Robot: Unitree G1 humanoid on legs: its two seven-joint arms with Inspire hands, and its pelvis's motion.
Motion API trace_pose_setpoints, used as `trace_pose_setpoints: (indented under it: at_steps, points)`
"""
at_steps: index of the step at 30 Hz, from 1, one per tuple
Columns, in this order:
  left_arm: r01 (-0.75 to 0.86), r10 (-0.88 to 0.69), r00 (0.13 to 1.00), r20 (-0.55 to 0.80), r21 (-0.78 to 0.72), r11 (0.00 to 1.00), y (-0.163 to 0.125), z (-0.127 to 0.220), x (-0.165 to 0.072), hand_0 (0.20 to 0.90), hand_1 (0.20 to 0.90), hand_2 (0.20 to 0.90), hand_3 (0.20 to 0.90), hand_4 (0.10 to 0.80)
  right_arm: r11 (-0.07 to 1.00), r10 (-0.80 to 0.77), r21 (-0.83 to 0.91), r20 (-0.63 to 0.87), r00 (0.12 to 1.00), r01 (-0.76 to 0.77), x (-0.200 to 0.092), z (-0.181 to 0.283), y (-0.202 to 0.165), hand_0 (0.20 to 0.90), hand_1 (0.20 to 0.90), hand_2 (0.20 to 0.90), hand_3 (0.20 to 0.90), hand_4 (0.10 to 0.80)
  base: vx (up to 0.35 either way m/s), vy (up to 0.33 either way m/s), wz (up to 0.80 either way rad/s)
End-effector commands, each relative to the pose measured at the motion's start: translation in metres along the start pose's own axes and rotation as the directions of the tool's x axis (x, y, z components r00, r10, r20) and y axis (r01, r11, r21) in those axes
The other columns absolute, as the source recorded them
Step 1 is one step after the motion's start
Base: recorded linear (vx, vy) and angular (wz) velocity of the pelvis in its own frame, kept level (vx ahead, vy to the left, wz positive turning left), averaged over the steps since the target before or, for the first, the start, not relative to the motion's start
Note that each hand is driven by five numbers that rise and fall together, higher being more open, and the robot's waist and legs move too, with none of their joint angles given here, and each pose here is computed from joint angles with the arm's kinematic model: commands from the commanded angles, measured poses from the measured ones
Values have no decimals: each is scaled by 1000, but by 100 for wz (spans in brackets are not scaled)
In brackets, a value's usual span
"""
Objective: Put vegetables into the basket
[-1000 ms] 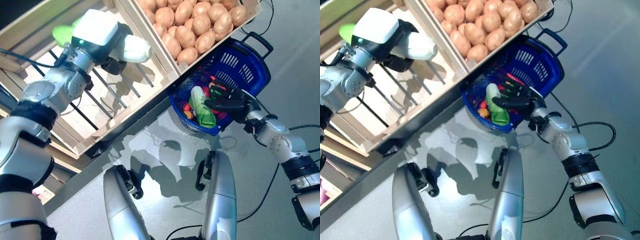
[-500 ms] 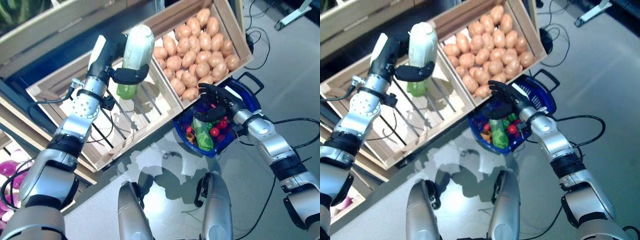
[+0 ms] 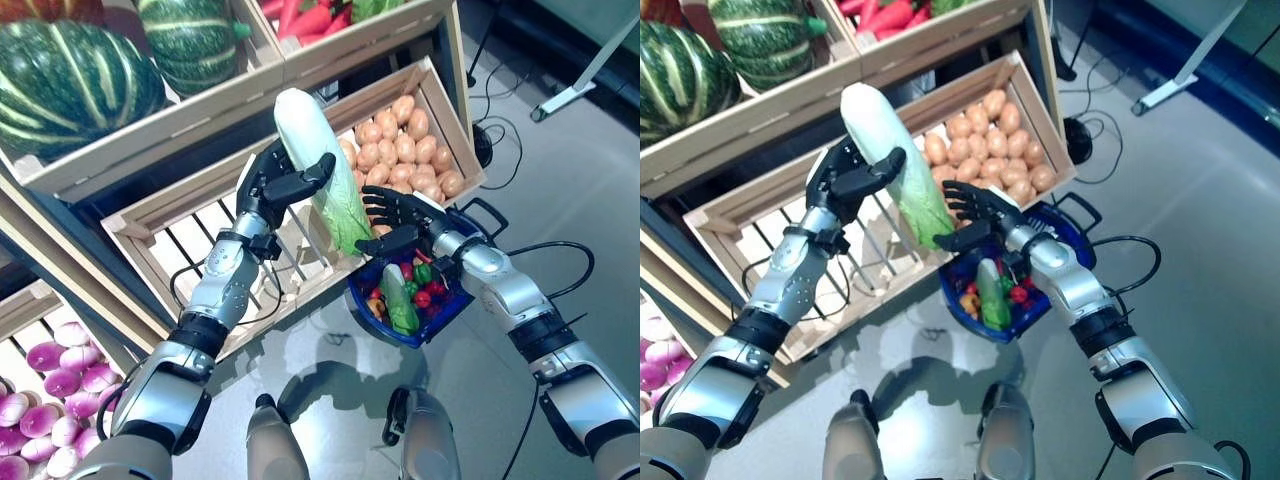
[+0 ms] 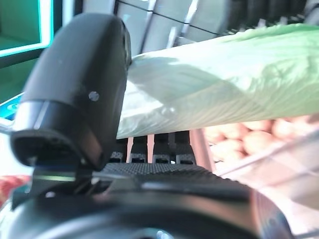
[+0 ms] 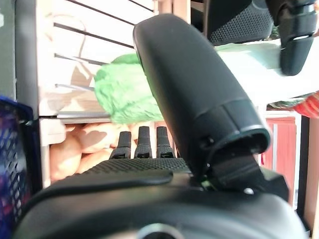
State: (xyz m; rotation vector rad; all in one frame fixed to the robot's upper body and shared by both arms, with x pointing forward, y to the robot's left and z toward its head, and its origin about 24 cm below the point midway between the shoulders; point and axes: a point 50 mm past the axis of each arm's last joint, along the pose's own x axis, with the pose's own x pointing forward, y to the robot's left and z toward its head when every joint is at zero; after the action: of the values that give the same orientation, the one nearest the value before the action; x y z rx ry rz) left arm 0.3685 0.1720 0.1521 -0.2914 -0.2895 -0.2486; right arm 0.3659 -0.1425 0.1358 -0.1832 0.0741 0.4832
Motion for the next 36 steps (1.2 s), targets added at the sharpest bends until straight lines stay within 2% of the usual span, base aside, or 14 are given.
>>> trace_pose_setpoints:
  at_steps: [1, 4, 13, 24, 25, 26, 36]
  points:
    - [68, -56, 994, 97, -128, 989, -20, -6, -15, 300, 300, 300, 300, 400, 965, 127, 226, 31, 991, -131, 10, -20, 36, 900, 900, 900, 900, 800, 138, -14, 3]
    - [77, -69, 996, 54, -153, 985, -30, -21, -23, 300, 300, 300, 300, 400, 942, 161, 296, 21, 987, -160, 9, -27, 44, 900, 900, 900, 900, 800, 91, -5, 3]
    - [124, -135, 989, -60, -155, 980, -39, -50, -43, 300, 300, 300, 300, 400, 863, 293, 432, -9, 956, -261, 5, -42, 60, 900, 900, 900, 900, 800, 78, 20, 8]
    - [197, -236, 963, -129, -260, 945, -58, -71, -56, 300, 300, 300, 300, 400, 839, 374, 461, -105, 921, -288, 7, -55, 66, 900, 900, 900, 900, 800, 63, 12, 4]
    - [208, -250, 959, -136, -262, 942, -60, -73, -57, 300, 300, 300, 300, 400, 833, 376, 471, -99, 921, -290, 8, -53, 66, 458, 458, 458, 458, 505, 40, 0, 3]
    - [219, -263, 954, -144, -262, 940, -62, -74, -57, 300, 300, 300, 300, 400, 828, 376, 480, -93, 922, -289, 10, -51, 66, 300, 300, 300, 300, 400, 34, 0, 3]
    - [283, -347, 919, -185, -299, 911, -73, -85, -66, 300, 300, 300, 300, 400, 833, 315, 498, -69, 947, -241, 16, -42, 59, 300, 300, 300, 300, 400, 22, 7, 3]
